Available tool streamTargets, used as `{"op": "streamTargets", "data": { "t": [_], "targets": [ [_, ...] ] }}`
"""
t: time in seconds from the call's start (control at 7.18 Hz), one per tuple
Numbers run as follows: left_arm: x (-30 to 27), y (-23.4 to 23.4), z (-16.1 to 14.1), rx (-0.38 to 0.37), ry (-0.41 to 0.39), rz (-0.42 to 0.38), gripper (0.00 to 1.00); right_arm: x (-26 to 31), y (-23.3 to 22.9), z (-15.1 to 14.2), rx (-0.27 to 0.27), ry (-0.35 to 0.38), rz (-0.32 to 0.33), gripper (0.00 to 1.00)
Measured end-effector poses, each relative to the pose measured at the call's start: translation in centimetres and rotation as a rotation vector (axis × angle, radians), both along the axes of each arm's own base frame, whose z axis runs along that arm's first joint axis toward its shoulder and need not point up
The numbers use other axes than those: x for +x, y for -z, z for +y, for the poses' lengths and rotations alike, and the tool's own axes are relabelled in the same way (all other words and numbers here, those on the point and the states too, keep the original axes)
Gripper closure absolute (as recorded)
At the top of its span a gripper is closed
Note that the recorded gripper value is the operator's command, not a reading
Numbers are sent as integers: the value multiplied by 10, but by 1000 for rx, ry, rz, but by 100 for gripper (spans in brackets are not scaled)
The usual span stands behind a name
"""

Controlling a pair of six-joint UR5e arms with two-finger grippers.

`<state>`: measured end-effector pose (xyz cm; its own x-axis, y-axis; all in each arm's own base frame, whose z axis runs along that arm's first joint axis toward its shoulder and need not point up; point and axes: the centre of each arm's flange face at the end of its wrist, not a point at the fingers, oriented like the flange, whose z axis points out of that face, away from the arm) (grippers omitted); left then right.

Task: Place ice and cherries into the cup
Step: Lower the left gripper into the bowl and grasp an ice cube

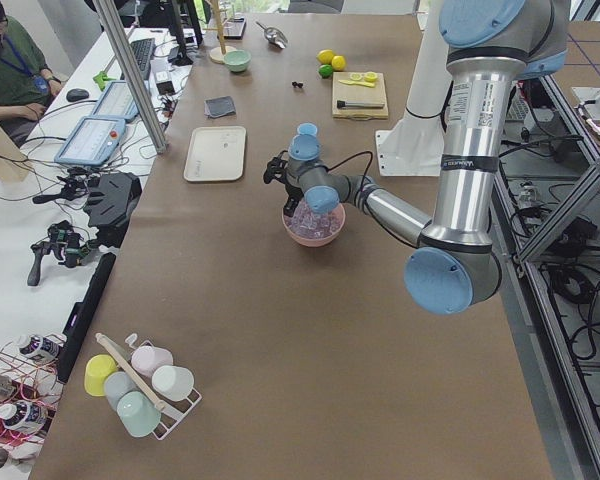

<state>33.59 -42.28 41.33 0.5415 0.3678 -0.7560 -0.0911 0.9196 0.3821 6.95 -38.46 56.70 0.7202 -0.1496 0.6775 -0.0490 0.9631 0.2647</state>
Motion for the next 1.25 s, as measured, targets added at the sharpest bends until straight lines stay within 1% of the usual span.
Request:
{"op": "streamTargets", "data": {
  "t": [0.42, 0.56, 0.84, 0.97, 1.25],
  "targets": [
    [2, -4, -2, -5, 0, -6, 29, 0, -1, 0, -1, 0, 1, 0],
    [4, -5, -3, -6, -1, -8, 33, 0, -1, 0, -2, 0, 0, 0],
    [5, -6, -3, -7, -2, -8, 55, 0, -2, 0, -3, 0, 1, 0],
    [5, -5, -3, -7, -3, -6, 64, 0, -2, 0, -3, 0, 0, 0],
    [4, -3, -3, -5, -3, -3, 72, 0, -2, 0, -4, 0, 0, 0]
  ]
}}
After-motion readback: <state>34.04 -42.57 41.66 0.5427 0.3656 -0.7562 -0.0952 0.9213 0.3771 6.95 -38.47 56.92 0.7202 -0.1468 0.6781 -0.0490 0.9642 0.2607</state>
